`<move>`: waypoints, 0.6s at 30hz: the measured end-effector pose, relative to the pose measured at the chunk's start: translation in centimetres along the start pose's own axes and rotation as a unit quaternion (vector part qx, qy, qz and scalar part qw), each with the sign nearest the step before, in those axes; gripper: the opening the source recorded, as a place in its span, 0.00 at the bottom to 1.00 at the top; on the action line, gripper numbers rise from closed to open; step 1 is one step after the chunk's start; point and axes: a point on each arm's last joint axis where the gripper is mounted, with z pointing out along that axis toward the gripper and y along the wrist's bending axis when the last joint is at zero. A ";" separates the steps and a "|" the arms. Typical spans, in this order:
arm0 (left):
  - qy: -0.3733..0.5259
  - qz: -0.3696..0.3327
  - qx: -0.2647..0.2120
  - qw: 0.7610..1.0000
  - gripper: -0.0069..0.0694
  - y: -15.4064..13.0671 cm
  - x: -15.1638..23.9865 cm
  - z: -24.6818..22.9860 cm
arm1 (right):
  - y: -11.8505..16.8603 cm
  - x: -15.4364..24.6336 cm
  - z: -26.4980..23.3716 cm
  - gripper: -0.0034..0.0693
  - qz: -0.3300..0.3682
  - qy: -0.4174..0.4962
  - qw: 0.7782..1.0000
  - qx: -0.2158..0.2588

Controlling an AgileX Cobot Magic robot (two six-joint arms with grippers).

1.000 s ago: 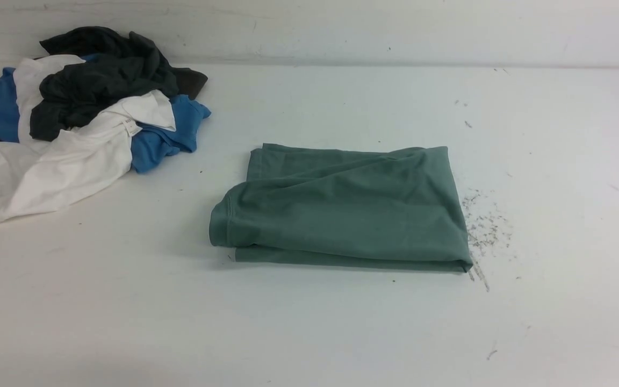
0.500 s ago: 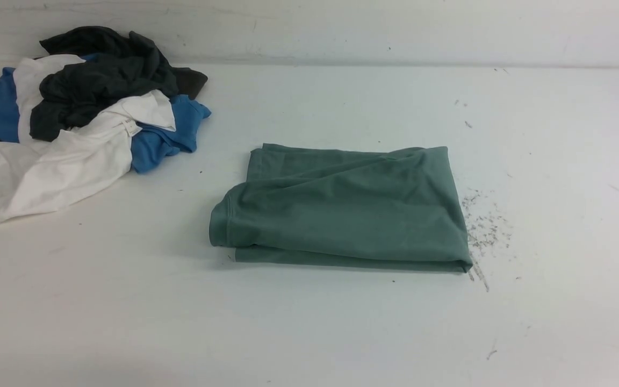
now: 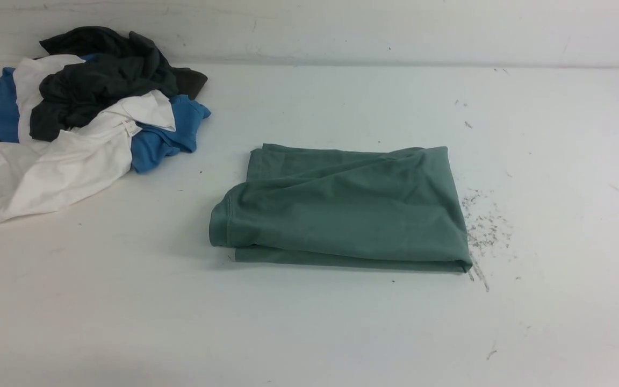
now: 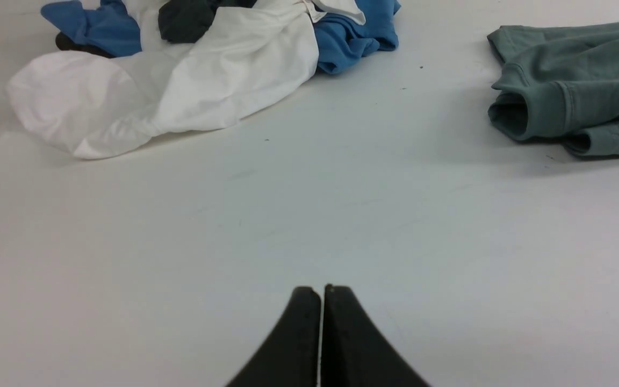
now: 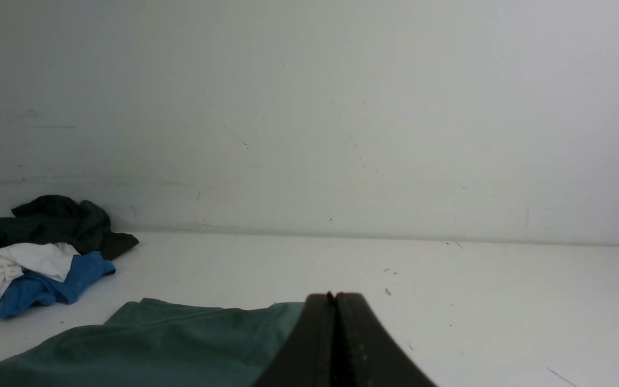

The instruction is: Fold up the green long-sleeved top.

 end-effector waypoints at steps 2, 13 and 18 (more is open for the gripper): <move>0.000 0.000 0.000 1.000 0.08 0.0 0.0 0.0 | 0.0 0.1 0.0 0.03 0.000 0.006 1.000 0.001; 0.000 0.000 0.000 1.000 0.08 0.0 0.0 0.0 | -0.7 5.0 1.4 0.03 -0.031 0.082 0.994 0.064; 0.000 0.000 0.000 1.000 0.08 0.0 0.0 0.0 | -1.5 10.9 2.1 0.03 -0.027 0.159 0.980 0.113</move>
